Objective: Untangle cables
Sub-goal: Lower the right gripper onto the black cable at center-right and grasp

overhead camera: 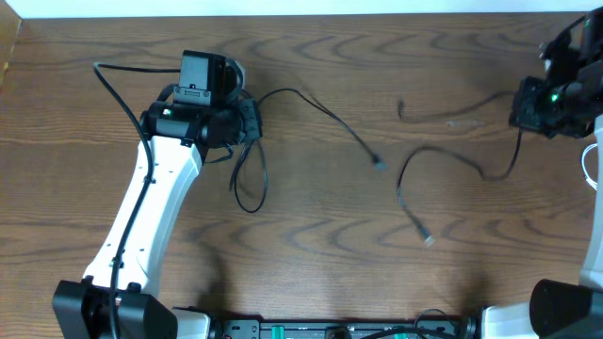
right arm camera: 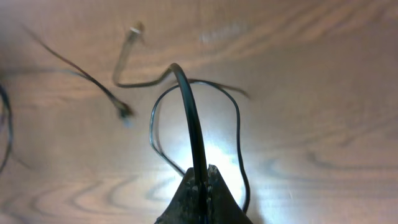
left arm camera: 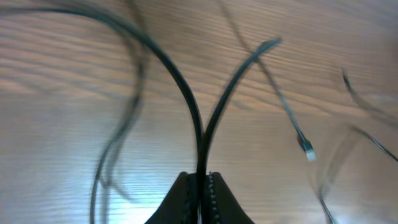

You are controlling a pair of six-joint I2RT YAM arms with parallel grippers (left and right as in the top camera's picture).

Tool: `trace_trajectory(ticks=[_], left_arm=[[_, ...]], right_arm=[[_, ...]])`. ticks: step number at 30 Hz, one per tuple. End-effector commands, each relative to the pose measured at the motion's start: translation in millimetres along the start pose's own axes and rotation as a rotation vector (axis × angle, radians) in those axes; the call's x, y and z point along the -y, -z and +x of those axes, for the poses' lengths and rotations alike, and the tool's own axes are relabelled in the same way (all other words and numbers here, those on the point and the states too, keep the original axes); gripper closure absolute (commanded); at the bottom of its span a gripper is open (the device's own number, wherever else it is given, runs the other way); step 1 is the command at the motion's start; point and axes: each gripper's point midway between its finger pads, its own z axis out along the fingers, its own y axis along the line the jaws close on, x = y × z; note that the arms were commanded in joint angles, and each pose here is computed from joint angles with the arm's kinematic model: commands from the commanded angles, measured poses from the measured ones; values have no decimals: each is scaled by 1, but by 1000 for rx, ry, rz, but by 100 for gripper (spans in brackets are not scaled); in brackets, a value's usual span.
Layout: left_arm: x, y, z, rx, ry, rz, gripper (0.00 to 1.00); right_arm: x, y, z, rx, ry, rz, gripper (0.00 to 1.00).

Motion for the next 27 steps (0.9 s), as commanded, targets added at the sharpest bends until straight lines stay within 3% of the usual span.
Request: trace_trajectory(ticks=[1, 13, 27], left_arm=[[-23, 10, -9, 57, -19, -136, 92], [-40, 13, -11, 78, -9, -235, 93], [-42, 13, -5, 52, -8, -244, 92]], right_arm=[[5, -19, 19, -87, 11, 43, 99], [-79, -122, 93, -287, 62, -183, 99], [-78, -193, 140, -143, -60, 159, 99]])
